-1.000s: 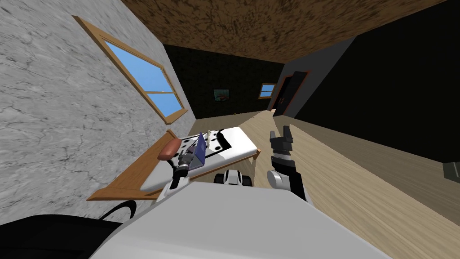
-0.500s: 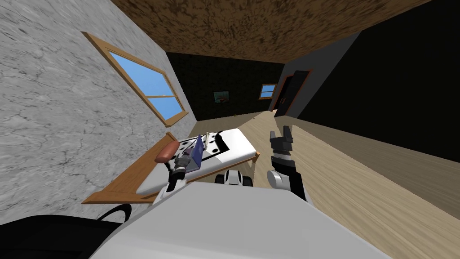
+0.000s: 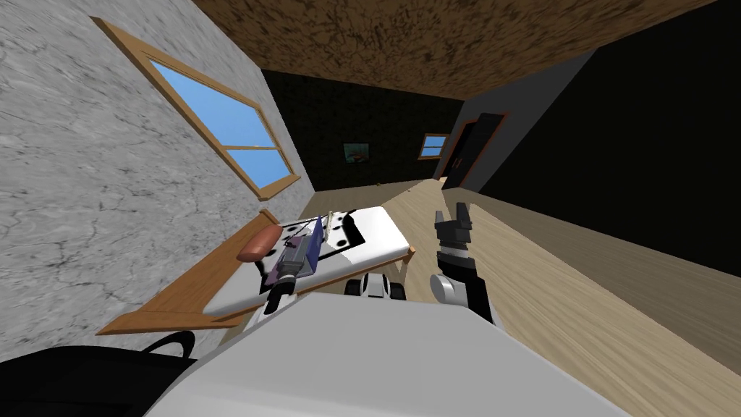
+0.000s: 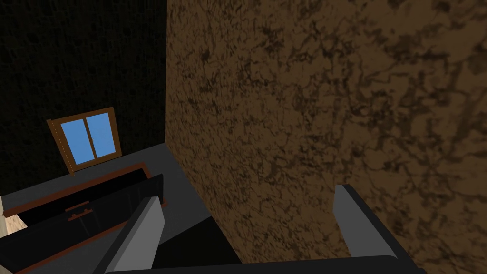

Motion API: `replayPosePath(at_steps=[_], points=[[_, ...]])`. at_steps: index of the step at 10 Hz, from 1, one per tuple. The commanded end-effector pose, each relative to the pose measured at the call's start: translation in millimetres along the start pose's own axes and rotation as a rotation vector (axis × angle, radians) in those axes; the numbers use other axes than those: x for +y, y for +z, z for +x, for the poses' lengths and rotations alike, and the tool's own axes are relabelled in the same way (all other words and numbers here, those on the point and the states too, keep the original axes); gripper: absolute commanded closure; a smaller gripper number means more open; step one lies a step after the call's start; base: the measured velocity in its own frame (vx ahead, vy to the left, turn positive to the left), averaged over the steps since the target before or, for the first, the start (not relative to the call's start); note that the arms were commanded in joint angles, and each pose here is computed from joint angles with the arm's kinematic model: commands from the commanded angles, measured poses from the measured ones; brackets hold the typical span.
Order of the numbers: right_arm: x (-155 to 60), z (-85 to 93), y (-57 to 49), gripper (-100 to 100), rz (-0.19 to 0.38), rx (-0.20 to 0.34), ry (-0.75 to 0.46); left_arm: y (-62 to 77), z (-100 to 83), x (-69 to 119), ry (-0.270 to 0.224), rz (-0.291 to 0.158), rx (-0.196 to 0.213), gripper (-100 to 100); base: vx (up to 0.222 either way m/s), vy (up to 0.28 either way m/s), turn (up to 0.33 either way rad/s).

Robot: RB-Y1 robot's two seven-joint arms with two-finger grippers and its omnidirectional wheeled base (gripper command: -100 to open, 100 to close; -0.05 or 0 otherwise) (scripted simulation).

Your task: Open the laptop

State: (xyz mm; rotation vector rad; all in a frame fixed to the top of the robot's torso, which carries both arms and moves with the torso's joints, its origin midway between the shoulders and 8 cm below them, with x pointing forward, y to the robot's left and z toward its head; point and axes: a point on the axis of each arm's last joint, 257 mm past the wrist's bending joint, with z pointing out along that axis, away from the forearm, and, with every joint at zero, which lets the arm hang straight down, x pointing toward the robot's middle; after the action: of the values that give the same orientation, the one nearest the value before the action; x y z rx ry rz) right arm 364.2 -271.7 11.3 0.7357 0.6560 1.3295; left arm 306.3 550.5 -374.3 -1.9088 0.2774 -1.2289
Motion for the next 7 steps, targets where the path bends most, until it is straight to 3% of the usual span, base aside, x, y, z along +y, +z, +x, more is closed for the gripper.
replayPosePath(at_steps=[1, 2, 4, 5, 7], points=[[0, 0.0, 0.0, 0, 0.000, 0.000, 0.000, 1.4, -16.8, -0.1, -0.024, 0.000, -0.032, -100, 0.054, -0.076, 0.019], [0, 0.0, 0.0, 0, 0.000, 0.000, 0.000, 1.3, -11.2, 0.3, -0.017, 0.000, -0.022, -100, 0.026, -0.036, 0.008], [0, -0.1, 0.0, 0, 0.000, 0.000, -0.001, -18.5, 1.6, 9.4, 0.009, -0.019, 0.035, -100, 0.093, 0.021, 0.183], [0, -0.1, 0.0, 0, 0.000, 0.000, 0.000, -25.7, -5.8, 14.5, 0.016, -0.035, 0.023, -100, 0.030, -0.047, 0.131], [0, 0.0, 0.1, 0, 0.000, 0.000, 0.000, -25.7, -5.8, 14.5, 0.016, -0.035, 0.023, -100, 0.001, -0.002, 0.005]])
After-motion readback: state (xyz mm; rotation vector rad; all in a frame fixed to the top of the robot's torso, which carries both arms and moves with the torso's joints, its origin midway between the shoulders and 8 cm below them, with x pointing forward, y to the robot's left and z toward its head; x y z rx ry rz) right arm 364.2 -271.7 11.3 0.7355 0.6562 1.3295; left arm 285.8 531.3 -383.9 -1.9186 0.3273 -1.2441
